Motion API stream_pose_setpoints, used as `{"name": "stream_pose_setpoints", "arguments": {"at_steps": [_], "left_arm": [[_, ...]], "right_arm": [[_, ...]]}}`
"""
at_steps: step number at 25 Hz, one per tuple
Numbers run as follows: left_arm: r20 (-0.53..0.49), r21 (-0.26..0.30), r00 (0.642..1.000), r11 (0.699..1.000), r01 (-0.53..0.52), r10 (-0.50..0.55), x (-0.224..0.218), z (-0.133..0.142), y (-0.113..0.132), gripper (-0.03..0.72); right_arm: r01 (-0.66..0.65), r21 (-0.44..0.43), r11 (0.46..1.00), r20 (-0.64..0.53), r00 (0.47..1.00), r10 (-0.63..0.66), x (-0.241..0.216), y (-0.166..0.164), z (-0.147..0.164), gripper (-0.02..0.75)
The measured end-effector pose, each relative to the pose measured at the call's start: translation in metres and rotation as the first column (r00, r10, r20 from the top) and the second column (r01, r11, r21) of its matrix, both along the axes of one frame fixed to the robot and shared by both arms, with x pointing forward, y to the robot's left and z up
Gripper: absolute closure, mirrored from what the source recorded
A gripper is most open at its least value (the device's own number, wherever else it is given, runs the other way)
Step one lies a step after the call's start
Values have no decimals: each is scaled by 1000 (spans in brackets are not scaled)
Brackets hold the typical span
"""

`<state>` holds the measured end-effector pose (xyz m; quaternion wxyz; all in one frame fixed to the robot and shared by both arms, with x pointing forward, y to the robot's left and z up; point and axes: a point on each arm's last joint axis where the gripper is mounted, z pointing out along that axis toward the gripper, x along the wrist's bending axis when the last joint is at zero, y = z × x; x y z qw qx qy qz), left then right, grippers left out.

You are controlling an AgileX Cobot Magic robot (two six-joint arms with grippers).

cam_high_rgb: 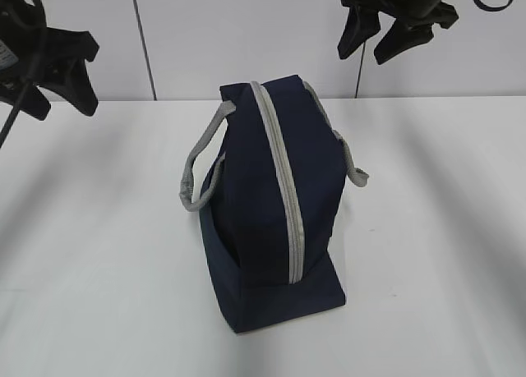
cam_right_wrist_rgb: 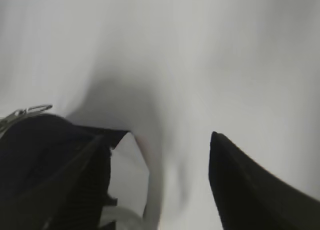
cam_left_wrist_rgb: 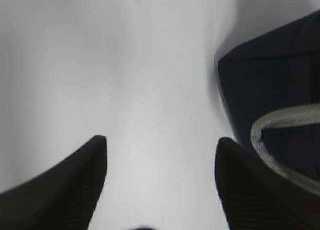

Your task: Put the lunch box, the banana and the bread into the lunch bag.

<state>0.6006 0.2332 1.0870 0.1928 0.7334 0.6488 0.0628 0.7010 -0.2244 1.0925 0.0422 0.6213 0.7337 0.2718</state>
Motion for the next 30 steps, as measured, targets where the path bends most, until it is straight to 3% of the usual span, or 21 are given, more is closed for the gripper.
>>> {"name": "stream_pose_setpoints", "arguments": {"at_steps": [5,11,16,24,30], "left_arm": [[46,77,998,996,48,-52,-49,11,-1,221],[118,82,991,996,45,-54,-113,15,12,221],[192,72,980,997,39,-52,-166,22,23,221],[321,67,946,997,32,-52,-252,31,42,221],[374,57,926,998,37,-56,-294,12,50,221]], "right_arm": [[-39,-66,997,-20,999,38,-50,10,23,260],[-83,-109,991,-8,997,82,-126,12,52,260],[-63,-127,990,72,995,73,-192,-3,70,260],[-22,-140,990,163,986,45,-296,-28,39,260],[7,-122,992,255,967,25,-371,-44,6,260]]}}
